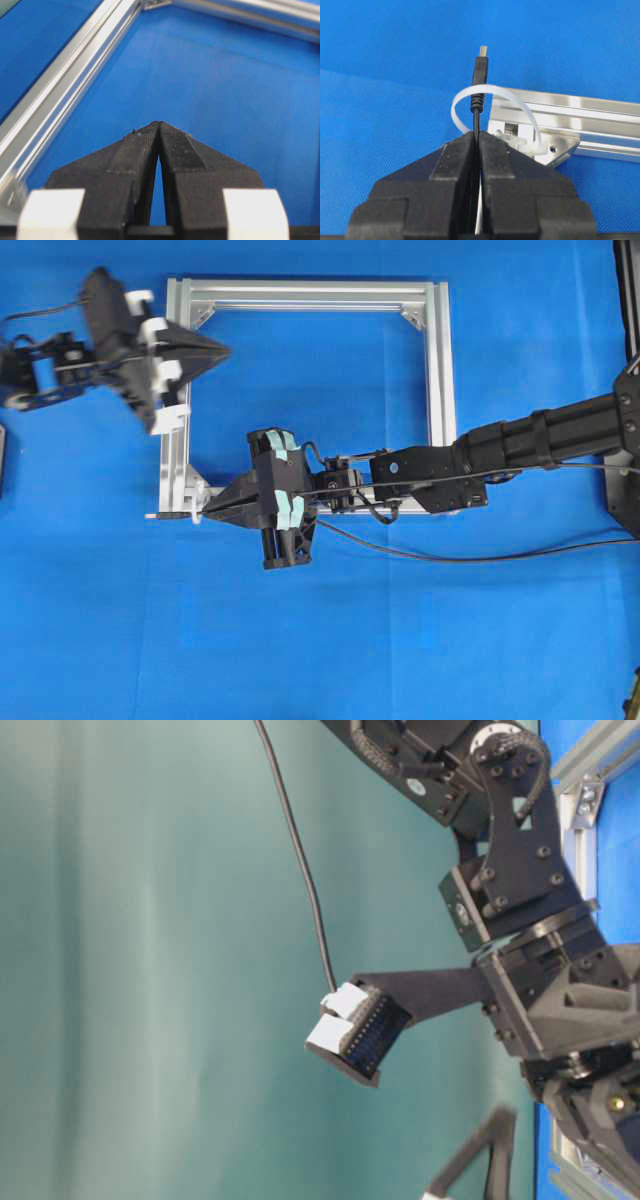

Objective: Insert the wire through the string loop located on the left side.
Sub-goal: 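Swing the left gripper open toward the plug poking through the loop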

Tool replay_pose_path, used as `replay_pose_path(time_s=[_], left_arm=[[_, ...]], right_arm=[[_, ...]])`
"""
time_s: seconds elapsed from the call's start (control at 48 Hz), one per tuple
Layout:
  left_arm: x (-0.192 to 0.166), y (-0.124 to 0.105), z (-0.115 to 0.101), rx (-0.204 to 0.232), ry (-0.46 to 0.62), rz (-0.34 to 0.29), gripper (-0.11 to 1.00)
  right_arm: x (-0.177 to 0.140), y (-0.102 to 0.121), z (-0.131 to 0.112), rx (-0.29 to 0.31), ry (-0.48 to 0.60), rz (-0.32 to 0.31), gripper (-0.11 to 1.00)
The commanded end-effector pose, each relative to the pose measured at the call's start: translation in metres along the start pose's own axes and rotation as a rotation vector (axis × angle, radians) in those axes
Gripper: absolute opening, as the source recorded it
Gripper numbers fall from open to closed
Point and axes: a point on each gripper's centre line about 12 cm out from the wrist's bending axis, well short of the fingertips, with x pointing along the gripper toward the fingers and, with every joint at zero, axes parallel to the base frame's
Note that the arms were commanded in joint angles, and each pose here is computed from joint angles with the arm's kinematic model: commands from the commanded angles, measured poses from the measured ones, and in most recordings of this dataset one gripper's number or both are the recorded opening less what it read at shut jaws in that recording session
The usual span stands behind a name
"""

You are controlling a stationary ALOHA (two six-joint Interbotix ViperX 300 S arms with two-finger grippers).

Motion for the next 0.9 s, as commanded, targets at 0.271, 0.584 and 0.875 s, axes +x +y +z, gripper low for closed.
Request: replay_pose_path(time_s=[0.271,0.584,0.875], left_arm=[[-0.058,0.011,-0.009,-0.008,-0.040,0.023,0.00],[-0.062,-0.001,-0.012,-0.014,-0.003,-0.025,0.00],[-0.081,-0.065,-0.021,0.050,0.017,-0.309,0.00]], right_arm=[[-0.001,0.000,0.017,0.001,-0.042,0.000,0.00],[0.000,-0.002,0.018,0.002,-0.044,-0.002,0.00],[0.000,-0.002,0.018,0.002,-0.045,-0.002,0.00]])
